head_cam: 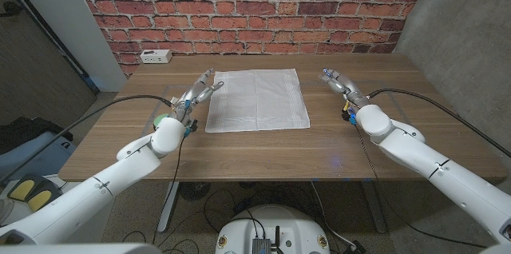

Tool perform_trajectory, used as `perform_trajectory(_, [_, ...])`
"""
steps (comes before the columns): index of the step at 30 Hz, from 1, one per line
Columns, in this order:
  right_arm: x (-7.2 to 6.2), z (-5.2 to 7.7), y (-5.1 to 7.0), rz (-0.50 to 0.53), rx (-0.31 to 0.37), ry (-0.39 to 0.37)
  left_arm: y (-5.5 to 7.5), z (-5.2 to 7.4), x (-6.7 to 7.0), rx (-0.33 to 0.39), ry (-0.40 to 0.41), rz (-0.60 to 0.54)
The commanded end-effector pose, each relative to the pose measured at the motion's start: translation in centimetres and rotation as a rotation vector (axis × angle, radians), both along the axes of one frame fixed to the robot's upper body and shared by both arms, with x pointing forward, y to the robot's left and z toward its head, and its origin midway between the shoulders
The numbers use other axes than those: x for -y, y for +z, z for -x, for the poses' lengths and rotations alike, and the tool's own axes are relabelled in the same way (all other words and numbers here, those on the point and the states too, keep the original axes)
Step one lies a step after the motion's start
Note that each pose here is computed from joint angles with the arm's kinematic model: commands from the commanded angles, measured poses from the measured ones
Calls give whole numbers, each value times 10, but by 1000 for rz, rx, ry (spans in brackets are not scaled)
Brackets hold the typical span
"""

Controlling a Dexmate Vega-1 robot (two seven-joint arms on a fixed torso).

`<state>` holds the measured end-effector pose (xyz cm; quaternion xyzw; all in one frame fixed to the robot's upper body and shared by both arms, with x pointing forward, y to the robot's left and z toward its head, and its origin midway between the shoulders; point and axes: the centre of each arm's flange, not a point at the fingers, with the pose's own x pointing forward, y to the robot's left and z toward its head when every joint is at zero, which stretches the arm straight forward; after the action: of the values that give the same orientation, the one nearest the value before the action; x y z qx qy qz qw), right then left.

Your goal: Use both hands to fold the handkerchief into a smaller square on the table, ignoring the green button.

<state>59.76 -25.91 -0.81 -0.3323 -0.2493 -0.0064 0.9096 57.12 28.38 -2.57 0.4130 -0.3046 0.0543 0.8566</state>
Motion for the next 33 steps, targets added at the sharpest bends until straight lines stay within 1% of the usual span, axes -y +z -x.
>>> perform_trajectory(1, [-10, 10, 0, 156, -18, -83, -4, 17, 3, -3, 80, -115])
perform_trajectory(6, [-15, 15, -2, 208, -17, -106, -7, 22, 3, -11, 110, -154])
perform_trajectory(18, [-30, 23, -3, 321, -11, -152, -12, 33, 4, -40, 148, -216])
perform_trajectory(26, [-37, 28, -7, 360, -14, -169, -17, 39, 3, -56, 163, -240])
perform_trajectory(33, [-43, 33, -13, 391, -14, -191, -18, 44, 1, -68, 191, -287])
